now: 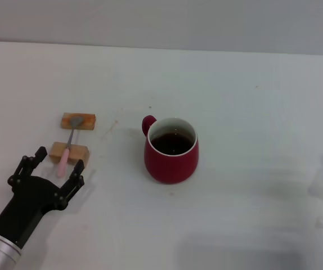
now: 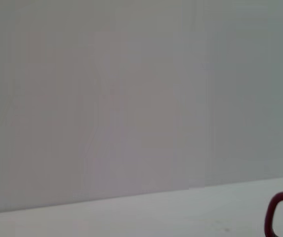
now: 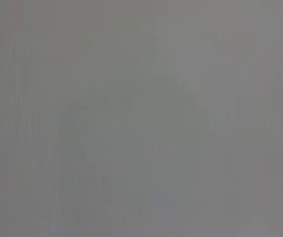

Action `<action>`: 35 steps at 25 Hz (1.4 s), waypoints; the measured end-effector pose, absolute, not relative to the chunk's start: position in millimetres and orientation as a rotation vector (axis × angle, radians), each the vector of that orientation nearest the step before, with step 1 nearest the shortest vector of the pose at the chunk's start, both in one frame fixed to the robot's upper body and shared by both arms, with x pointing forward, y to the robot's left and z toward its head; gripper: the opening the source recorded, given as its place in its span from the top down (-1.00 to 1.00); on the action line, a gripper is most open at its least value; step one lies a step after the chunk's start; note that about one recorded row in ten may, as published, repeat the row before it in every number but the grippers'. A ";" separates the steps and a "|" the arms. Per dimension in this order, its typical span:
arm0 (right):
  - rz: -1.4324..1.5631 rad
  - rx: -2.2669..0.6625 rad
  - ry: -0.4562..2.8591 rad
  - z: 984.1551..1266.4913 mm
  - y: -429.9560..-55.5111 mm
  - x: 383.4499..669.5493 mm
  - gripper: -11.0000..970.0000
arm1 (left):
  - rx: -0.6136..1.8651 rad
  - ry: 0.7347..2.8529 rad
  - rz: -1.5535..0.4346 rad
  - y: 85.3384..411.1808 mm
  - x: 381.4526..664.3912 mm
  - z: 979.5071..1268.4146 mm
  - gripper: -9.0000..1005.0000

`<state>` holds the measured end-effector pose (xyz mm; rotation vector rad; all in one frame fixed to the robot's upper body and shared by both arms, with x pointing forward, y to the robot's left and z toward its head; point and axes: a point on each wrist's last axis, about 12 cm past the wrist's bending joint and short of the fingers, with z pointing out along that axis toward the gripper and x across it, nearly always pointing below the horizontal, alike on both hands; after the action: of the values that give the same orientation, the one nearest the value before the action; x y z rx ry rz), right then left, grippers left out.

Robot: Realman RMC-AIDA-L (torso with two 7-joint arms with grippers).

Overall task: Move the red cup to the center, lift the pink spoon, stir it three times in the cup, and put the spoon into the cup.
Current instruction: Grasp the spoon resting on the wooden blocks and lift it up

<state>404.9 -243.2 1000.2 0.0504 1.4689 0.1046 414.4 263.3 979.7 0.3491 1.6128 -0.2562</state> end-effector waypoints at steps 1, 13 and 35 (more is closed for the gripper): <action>0.105 0.050 1.469 1000.2 -243.2 404.9 0.98 | 0.352 1.616 -0.257 262.9 414.6 979.3 -0.65; 0.117 0.045 1.471 1000.3 -240.4 406.0 0.98 | 0.372 1.691 -0.248 260.5 421.9 972.0 -0.65; 0.127 0.038 1.476 1000.0 -238.7 405.5 0.98 | 0.374 1.694 -0.232 262.9 420.1 971.2 -0.65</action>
<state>405.5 -238.7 1000.0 0.0384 1.4760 0.1270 420.1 262.9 971.2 0.3736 1.6945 -0.2316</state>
